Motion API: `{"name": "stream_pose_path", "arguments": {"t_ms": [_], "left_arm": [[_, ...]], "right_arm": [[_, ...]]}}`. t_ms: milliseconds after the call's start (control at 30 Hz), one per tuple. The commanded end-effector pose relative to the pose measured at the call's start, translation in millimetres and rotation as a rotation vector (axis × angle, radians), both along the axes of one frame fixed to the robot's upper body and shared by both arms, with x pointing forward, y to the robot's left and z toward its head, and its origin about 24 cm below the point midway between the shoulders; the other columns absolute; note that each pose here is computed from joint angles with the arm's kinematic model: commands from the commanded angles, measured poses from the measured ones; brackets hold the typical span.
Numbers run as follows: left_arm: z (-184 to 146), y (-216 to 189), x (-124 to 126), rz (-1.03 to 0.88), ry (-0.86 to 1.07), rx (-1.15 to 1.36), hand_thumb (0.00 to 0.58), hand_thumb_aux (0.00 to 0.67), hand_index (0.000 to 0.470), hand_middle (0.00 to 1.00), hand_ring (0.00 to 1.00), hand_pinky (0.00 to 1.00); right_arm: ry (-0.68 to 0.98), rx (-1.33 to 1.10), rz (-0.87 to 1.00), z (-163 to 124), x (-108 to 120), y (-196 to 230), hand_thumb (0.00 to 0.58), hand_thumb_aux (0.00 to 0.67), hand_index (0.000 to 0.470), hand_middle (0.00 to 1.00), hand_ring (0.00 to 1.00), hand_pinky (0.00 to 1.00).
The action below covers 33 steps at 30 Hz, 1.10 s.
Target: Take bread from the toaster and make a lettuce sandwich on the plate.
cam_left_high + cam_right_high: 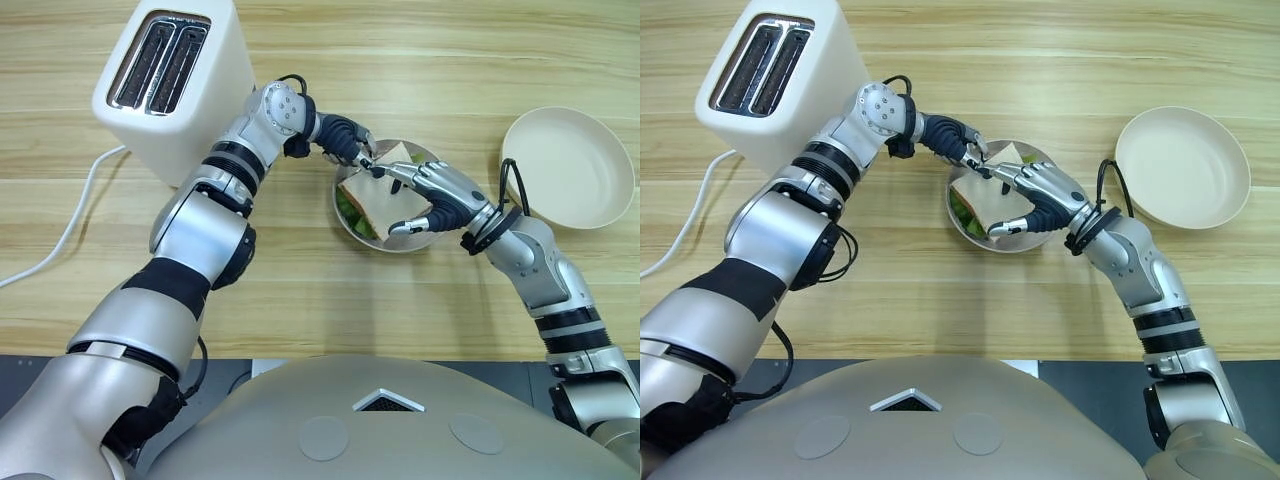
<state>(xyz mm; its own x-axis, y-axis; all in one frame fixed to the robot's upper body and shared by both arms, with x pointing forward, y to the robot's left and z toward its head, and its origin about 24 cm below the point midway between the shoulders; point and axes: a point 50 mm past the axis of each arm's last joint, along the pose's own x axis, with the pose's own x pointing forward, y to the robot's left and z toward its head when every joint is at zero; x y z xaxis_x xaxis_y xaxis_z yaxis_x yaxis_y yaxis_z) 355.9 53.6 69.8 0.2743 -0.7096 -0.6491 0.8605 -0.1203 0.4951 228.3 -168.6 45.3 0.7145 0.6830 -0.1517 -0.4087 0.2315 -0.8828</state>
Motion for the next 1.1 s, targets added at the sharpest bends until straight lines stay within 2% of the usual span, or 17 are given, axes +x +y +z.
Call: {"name": "stream_pose_path", "arguments": {"t_ms": [33,100,167,233,267,333,433,533,633,700,900,933,967,1000,1033,1067,1100], "left_arm": [[92.7,-2.9,14.1,-0.145,-0.546,-0.036,0.000,0.000,0.000,0.00,0.00,0.00],[162.0,10.0,11.3,-0.128,-0.925,-0.054,0.000,0.000,0.000,0.00,0.00,0.00],[218.4,35.0,-6.2,-0.073,-1.219,-0.027,0.000,0.000,0.000,0.00,0.00,0.00],[248.0,66.2,-29.4,0.010,-1.377,-0.002,0.000,0.000,0.000,0.00,0.00,0.00],[249.5,77.2,-39.5,0.038,-1.377,-0.008,0.000,0.000,0.000,0.00,0.00,0.00],[234.0,89.3,-52.2,0.061,-1.295,-0.012,0.000,0.000,0.000,0.00,0.00,0.00],[204.6,87.0,-59.3,0.035,-1.171,-0.031,0.000,0.000,0.000,0.00,0.00,0.00],[160.8,74.0,-80.6,-0.077,-0.879,-0.157,0.000,0.000,0.000,0.00,0.00,0.00],[119.0,64.5,-111.8,-0.171,-0.505,-0.315,0.000,0.000,0.000,0.00,0.00,0.00],[105.8,62.1,-127.0,-0.191,-0.339,-0.399,0.000,0.000,0.000,0.00,0.00,0.00],[106.2,60.7,-154.7,-0.215,-0.103,-0.528,0.000,0.000,0.000,0.00,0.00,0.00],[105.8,59.9,-158.1,-0.213,-0.070,-0.543,0.000,0.000,0.000,0.08,0.08,0.08],[103.4,59.1,-161.6,-0.210,-0.035,-0.552,0.000,0.000,0.000,0.74,0.74,0.74],[100.7,58.0,-163.7,-0.197,0.000,-0.570,0.190,0.121,0.085,1.00,1.00,1.00],[95.4,56.7,-165.5,-0.188,0.037,-0.571,0.540,0.494,0.347,1.00,1.00,1.00],[85.1,54.6,-166.3,-0.174,0.088,-0.564,0.580,0.670,0.470,1.00,1.00,1.00],[73.3,51.5,-168.2,-0.166,0.146,-0.558,0.580,0.670,0.470,1.00,1.00,1.00]], "right_arm": [[0.302,-0.169,0.003,-57.1,-21.9,-10.7,0.000,0.000,0.000,0.00,0.00,0.00],[0.322,-0.163,0.020,-61.8,-22.5,-7.8,0.000,0.000,0.000,0.00,0.00,0.00],[0.321,-0.139,0.028,-64.0,-20.4,-3.3,0.000,0.000,0.000,0.00,0.00,0.00],[0.315,-0.091,0.037,-62.7,-17.0,3.5,0.000,0.000,0.000,0.00,0.00,0.00],[0.317,-0.077,0.045,-62.3,-15.5,6.6,0.000,0.000,0.000,0.00,0.00,0.00],[0.329,-0.074,0.064,-63.9,-13.5,11.2,0.000,0.000,0.000,0.00,0.00,0.00],[0.334,-0.085,0.083,-64.9,-11.4,14.4,0.000,0.000,0.000,0.00,0.00,0.00],[0.281,-0.004,0.094,-47.8,-5.2,19.1,0.000,0.000,0.000,0.00,0.00,0.00],[0.207,0.145,0.097,-15.0,-1.6,17.3,0.000,0.000,0.000,0.00,0.00,0.00],[0.156,0.217,0.101,8.5,-3.8,11.9,0.000,0.000,0.000,0.00,0.00,0.00],[0.028,0.387,0.087,87.4,-27.1,-17.0,0.000,0.000,0.000,0.00,0.00,0.00],[0.034,0.426,0.076,95.9,-31.3,-20.9,0.000,0.000,0.000,0.00,0.00,0.00],[0.040,0.468,0.079,100.2,-36.3,-23.1,0.000,0.000,0.000,0.00,0.00,0.00],[0.079,0.478,0.070,97.5,-40.6,-25.2,0.000,0.000,0.000,0.00,0.00,0.00],[0.158,0.475,0.076,91.2,-44.8,-25.6,0.000,0.000,0.000,0.00,0.00,0.00],[0.280,0.474,0.096,79.7,-50.7,-23.5,0.108,0.066,0.046,0.18,0.18,0.18],[0.401,0.465,0.115,67.0,-57.1,-20.2,0.436,0.336,0.236,0.49,0.49,0.49]]}}
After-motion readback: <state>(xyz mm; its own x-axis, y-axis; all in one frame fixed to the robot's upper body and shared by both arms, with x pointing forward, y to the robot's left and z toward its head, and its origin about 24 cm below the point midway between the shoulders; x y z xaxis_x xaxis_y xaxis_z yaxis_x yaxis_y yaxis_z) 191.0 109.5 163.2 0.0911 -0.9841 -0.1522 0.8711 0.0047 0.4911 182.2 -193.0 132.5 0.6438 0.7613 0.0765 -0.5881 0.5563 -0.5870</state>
